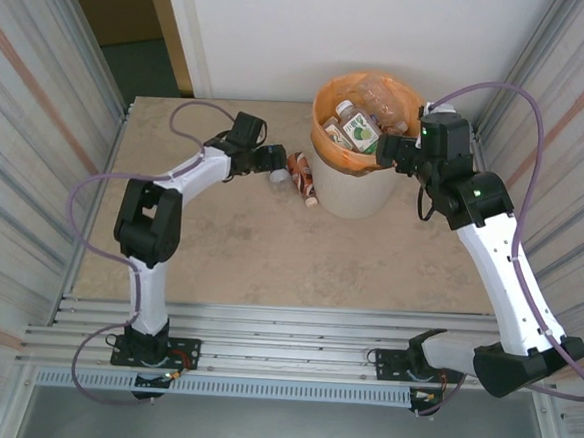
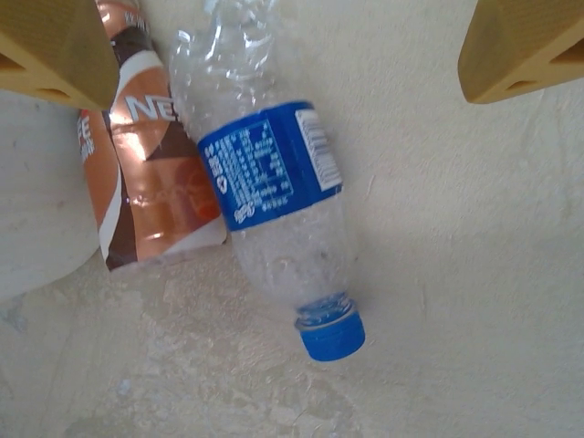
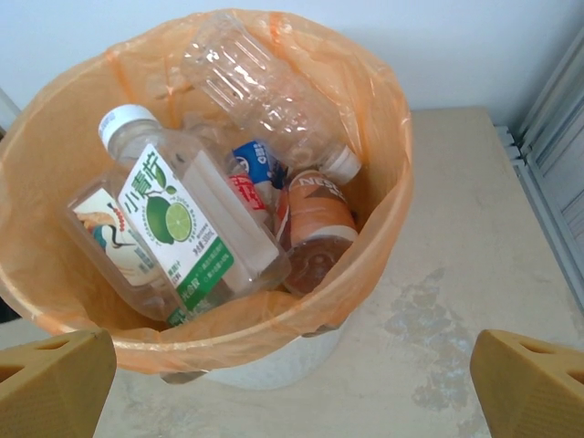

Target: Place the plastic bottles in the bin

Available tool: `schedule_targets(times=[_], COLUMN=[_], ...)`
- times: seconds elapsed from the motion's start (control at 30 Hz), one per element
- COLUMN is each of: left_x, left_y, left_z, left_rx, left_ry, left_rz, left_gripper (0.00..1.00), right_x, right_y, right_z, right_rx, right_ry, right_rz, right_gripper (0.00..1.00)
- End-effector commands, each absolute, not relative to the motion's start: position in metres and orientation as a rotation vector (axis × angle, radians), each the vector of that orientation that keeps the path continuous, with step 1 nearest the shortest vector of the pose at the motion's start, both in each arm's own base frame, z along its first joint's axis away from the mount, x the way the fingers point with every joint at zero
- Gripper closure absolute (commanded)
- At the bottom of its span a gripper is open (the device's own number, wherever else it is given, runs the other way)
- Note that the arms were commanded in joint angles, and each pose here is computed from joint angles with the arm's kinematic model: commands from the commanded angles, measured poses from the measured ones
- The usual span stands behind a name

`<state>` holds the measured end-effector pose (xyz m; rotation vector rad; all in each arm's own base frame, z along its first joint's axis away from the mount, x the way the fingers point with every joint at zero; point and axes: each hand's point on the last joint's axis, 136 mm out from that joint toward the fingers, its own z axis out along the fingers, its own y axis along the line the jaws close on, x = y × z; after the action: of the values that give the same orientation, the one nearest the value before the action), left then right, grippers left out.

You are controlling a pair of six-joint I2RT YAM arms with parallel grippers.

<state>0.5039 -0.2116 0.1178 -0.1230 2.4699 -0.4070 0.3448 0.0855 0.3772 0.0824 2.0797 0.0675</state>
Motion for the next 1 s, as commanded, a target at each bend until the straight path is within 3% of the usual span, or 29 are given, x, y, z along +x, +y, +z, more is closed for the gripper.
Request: schedule_targets(times=[0.0,0.63,0.97], left_x=[0.511,0.516,0.513], left_y=[-0.216,-0.221,-0.212], left_z=[0.119,0.053,0.034], left_rx=[-0.102,-0.106,-0.134], left_ry=[2.498,2.663,2.702], left_rz=[-0.397,-0.384,-0.325], left_gripper=[0.05,0.16,0.31], right_x=[0.339,0.344,0.344], right_y=[0.078,0.078,0.078], right_z=[0.383,0.371,0.369], right_rx=[0.137,0.163,0.167], right_ry=[2.056,2.081,2.087], right_rz=[0.086,0.098,0.100], right_gripper=[0.02,0.02,0.02])
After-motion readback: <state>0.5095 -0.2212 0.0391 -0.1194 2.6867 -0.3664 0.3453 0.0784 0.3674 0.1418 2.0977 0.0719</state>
